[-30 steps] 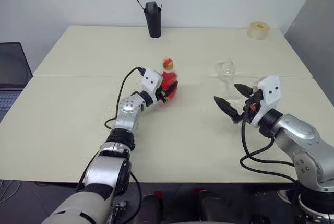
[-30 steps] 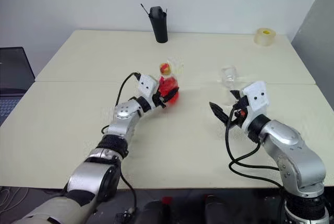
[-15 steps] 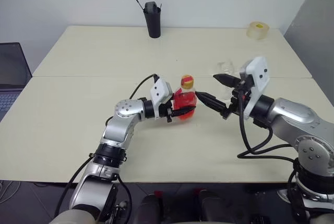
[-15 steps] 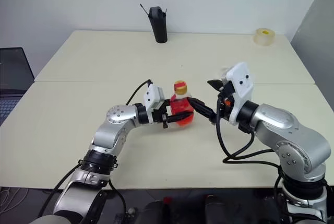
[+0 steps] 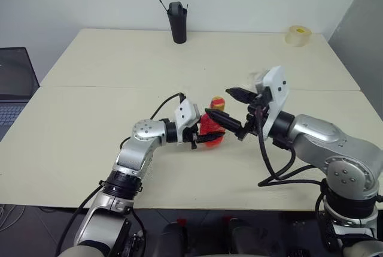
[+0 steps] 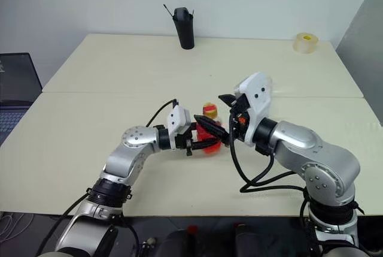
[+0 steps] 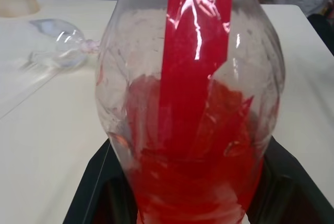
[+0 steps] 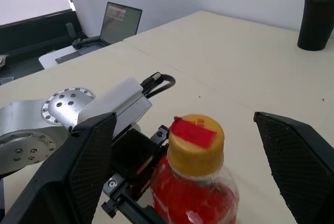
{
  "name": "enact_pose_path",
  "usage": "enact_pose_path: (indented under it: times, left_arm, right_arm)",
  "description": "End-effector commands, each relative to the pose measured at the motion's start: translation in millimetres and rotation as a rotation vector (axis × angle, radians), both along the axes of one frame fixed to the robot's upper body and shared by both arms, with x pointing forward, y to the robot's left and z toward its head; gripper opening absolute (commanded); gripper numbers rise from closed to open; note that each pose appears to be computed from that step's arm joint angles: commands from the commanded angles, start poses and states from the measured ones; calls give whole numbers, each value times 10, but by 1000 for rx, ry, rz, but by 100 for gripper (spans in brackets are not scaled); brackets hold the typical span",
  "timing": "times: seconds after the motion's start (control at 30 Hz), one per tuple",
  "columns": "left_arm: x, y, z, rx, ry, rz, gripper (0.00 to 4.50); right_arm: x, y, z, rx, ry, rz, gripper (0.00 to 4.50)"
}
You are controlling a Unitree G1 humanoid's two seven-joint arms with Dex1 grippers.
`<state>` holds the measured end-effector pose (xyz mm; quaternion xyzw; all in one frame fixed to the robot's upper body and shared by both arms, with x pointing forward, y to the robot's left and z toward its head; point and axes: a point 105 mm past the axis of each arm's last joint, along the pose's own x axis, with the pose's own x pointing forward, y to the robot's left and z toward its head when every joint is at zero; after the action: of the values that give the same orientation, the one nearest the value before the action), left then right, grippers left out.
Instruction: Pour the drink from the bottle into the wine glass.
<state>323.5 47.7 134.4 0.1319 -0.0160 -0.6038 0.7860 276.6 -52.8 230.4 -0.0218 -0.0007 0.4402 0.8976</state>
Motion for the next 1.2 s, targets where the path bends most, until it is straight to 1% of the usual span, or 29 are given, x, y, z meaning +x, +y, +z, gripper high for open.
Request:
enact_pose_path:
  times: [0.03, 0.07, 0.2, 0.63, 0.7, 0.77, 0.8, 0.83, 1.0, 1.1, 1.2]
  left_arm:
    - [-62, -54, 143, -18, -79, -30, 205]
    - [-62, -52, 135, -15, -81, -29, 205]
    - [-46, -50, 133, -15, -84, -21, 205]
    - [-15, -63, 129, -7, -124, -14, 198]
    - [-13, -63, 127, -8, -124, -12, 198]
    - [-11, -66, 126, -10, -125, -10, 198]
    - [-10, -67, 126, -10, -125, -10, 198]
    - [-8, -68, 127, -10, -126, -9, 198]
    - [-8, -63, 121, -11, -123, -7, 186]
    - [-24, -71, 115, -8, -118, -19, 178]
    - [-57, -107, 118, -11, -97, -59, 168]
  right_arm:
    - [-13, -10, 73, 14, -41, -13, 411]
    - [-8, -17, 72, 16, -41, -18, 390]
    - [11, -46, 55, 3, -40, -29, 257]
    - [13, -37, -12, -32, -32, -24, 253]
    - [23, -44, -11, -32, -32, -28, 216]
    - [31, -52, -14, -34, -31, -32, 162]
    - [30, -53, -20, -37, -29, -33, 127]
    - [29, -53, -26, -39, -28, -33, 119]
    - [36, -62, -9, -32, -34, -35, 120]
    - [20, -59, 24, -30, -45, -1, 120]
    - [-145, -18, 97, -41, -83, 226, 120]
